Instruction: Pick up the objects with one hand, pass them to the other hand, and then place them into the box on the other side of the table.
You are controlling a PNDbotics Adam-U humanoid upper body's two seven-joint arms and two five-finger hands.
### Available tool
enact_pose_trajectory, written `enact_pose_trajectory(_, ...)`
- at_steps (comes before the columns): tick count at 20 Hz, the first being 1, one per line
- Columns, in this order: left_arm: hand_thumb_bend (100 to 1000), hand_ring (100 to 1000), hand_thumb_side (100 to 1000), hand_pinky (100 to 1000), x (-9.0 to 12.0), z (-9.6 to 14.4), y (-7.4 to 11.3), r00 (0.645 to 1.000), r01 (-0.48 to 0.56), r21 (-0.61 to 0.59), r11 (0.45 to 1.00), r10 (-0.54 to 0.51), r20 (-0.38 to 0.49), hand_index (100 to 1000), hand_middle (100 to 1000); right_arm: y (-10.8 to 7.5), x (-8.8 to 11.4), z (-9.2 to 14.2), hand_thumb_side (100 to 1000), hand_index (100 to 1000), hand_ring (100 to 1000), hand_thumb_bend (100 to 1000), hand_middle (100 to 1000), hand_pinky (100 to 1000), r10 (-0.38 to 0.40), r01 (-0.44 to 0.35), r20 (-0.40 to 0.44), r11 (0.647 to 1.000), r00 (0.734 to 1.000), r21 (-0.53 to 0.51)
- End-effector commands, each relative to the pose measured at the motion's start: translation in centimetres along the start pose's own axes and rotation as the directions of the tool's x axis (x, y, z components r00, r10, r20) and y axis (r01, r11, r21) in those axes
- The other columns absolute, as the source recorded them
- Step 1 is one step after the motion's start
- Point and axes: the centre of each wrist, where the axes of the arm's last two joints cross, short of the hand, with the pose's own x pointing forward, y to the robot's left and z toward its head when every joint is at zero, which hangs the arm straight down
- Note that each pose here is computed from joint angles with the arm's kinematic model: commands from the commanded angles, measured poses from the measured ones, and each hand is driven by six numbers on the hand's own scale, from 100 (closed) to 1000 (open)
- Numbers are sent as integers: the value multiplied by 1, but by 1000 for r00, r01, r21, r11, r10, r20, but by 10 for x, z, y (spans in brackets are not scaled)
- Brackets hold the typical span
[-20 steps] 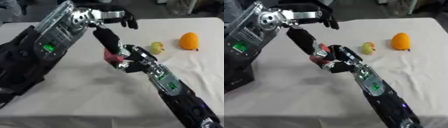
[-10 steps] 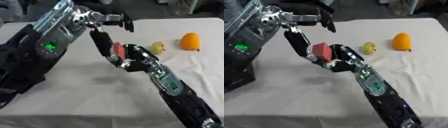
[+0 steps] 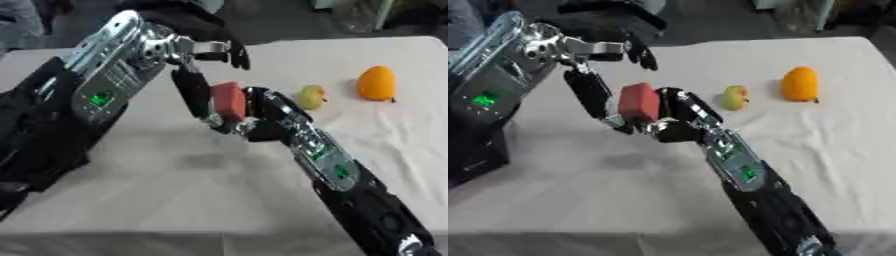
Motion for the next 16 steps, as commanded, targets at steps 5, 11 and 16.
enact_pose_trajectory(5, 706, 878, 230, 938, -5, -7, -3, 998, -15, 47, 999, 18, -65, 866, 799, 2, -4, -1, 100, 569, 628, 100, 531, 724, -27, 28, 16, 998, 1000, -49)
enact_pose_trajectory(11, 703, 878, 205, 937, -15, -24, -18, 992, -52, 33, 998, 56, -112, 865, 799, 6, -17, 1, 100, 572, 635, 100, 534, 726, -39, 39, 5, 996, 999, -78)
enact_pose_trajectory(16, 696, 878, 197, 937, -20, -35, -28, 988, -77, 24, 997, 79, -133, 867, 800, 6, -23, 1, 100, 573, 637, 100, 536, 725, -44, 49, 41, 993, 998, -108)
